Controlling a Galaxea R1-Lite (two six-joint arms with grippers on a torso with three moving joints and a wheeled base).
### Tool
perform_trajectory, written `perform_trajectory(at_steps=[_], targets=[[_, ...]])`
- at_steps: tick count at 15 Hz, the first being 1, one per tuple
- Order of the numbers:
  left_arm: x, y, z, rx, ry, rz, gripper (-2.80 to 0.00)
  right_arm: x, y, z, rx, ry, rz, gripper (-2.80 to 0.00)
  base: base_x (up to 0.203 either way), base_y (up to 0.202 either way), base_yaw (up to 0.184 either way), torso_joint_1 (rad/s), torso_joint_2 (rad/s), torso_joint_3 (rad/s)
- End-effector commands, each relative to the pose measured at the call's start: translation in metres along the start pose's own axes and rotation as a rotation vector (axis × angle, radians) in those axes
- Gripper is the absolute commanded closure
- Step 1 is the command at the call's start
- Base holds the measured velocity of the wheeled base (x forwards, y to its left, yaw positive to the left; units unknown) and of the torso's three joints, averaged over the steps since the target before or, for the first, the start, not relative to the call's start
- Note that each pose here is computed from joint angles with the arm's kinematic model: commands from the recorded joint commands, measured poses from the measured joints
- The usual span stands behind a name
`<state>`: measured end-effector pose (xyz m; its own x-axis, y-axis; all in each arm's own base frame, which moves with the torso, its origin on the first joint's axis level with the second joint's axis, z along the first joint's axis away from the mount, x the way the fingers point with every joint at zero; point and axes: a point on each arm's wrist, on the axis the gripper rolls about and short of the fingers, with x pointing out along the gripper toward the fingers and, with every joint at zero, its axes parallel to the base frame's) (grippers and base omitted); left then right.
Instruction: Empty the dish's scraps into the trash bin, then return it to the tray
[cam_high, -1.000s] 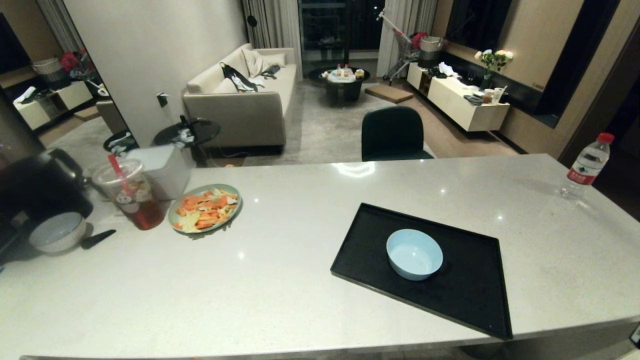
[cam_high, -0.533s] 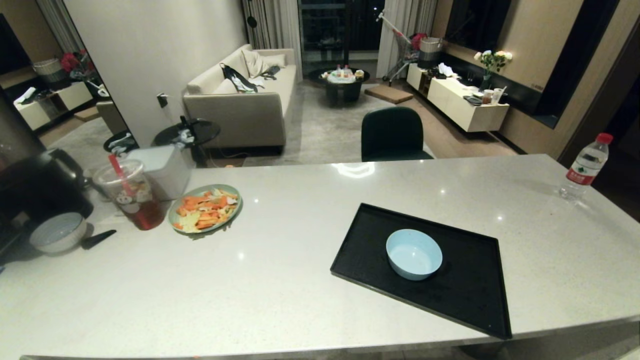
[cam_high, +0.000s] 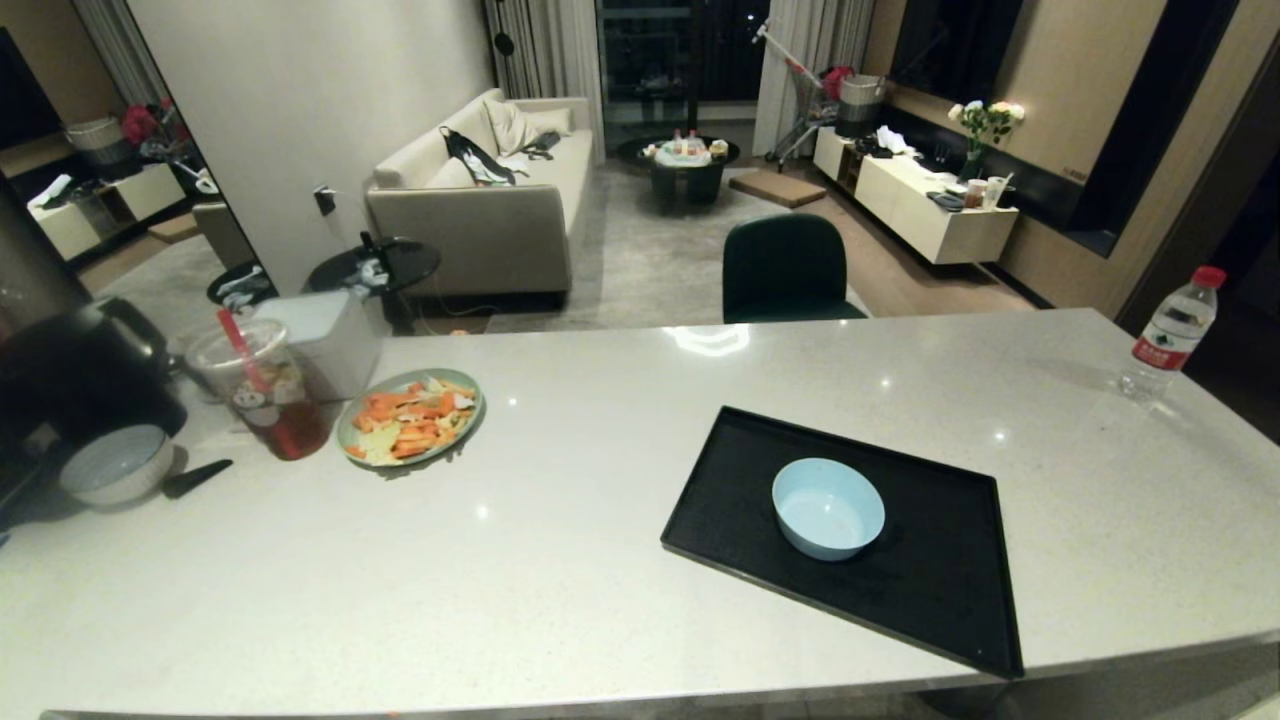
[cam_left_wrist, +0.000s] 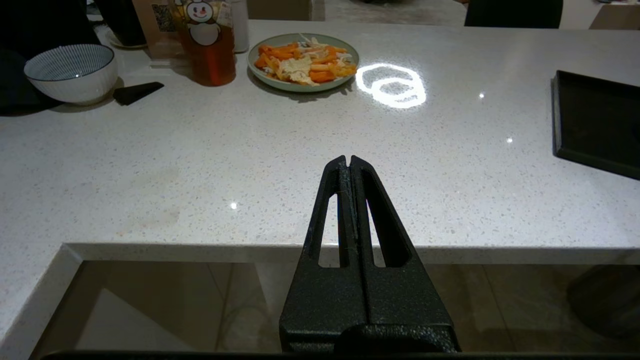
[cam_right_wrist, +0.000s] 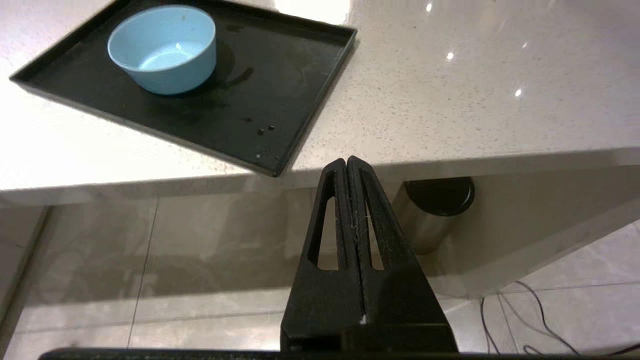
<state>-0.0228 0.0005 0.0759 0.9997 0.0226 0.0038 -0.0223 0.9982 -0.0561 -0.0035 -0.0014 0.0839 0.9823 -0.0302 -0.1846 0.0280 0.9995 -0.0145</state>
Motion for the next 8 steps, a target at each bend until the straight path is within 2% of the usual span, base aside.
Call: perform_trajectory(at_steps=[1,3,6,8], targets=[[0.000,0.000,0.000,-0.001,0.001,0.000,0.00,-0.003,0.000,-0.001,0.005,-0.037,-0.006,0.00,0.000,0.000,0.000,0.000,0.00,0.000],[0.000,0.000,0.000,-0.001,0.001,0.000,0.00,-0.007,0.000,-0.003,0.010,-0.089,-0.014,0.00,0.000,0.000,0.000,0.000,0.00,0.000],[0.000,0.000,0.000,-0.001,0.001,-0.001,0.00,-0.018,0.000,-0.007,0.011,-0.230,0.009,0.00,0.000,0.000,0.000,0.000,0.00,0.000],[0.000,0.000,0.000,-0.001,0.001,0.000,0.00,-0.018,0.000,-0.007,0.011,-0.233,0.013,0.00,0.000,0.000,0.000,0.000,0.00,0.000]])
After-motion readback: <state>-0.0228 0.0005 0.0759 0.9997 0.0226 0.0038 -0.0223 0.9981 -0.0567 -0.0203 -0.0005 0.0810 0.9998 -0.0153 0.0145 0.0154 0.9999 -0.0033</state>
